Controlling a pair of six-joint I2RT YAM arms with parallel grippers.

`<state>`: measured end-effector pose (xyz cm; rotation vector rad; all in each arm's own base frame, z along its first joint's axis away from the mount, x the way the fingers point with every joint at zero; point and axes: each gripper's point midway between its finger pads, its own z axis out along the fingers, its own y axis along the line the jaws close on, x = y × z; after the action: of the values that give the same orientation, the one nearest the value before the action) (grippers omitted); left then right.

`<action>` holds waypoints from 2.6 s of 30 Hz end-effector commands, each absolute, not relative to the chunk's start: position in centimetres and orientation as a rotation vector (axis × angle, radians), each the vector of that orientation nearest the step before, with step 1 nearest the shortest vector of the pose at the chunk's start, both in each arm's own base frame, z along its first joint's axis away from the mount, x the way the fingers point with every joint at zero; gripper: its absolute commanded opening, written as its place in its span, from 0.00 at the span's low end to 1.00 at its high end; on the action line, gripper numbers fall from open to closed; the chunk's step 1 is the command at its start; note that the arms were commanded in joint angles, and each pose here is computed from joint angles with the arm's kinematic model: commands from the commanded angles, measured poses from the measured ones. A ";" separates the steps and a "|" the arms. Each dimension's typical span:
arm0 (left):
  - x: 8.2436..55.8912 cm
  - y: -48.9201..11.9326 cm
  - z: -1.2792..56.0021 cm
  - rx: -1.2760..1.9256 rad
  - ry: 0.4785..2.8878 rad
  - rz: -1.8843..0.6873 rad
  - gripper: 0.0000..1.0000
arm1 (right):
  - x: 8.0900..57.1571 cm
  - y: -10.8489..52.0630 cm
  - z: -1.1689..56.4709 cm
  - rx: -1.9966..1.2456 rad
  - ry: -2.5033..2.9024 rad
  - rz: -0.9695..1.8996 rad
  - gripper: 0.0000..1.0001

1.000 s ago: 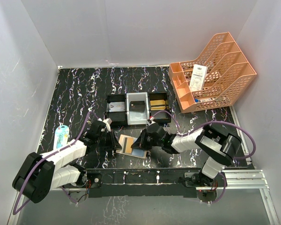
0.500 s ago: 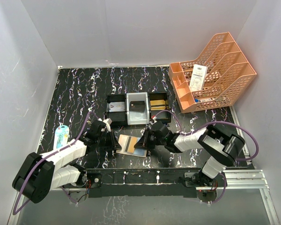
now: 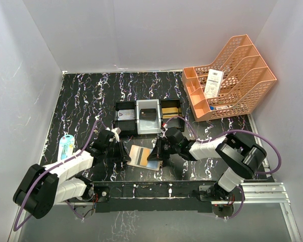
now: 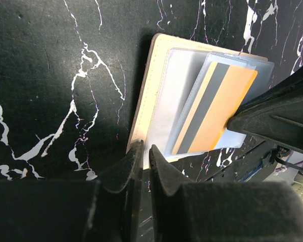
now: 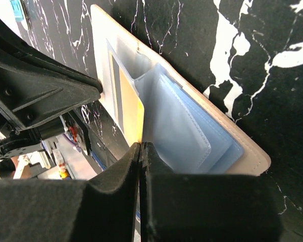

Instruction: Take the credit cards out of the card holder

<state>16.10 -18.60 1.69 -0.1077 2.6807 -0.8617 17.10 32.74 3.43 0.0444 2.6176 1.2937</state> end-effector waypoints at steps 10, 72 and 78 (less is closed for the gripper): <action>16.2 -18.6 2.5 -0.077 2.676 -0.849 0.09 | 17.7 32.1 4.6 -0.070 2.602 1.319 0.00; 16.0 -24.5 0.5 0.147 2.773 -0.768 0.13 | 19.2 33.3 5.9 0.209 2.494 1.419 0.15; 16.2 -23.8 0.6 0.138 2.767 -0.698 0.12 | 19.2 32.4 6.0 0.168 2.491 1.354 0.00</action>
<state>17.32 -25.27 1.74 0.1129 2.7038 -0.8186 17.97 31.96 3.93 0.2112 2.5968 1.3333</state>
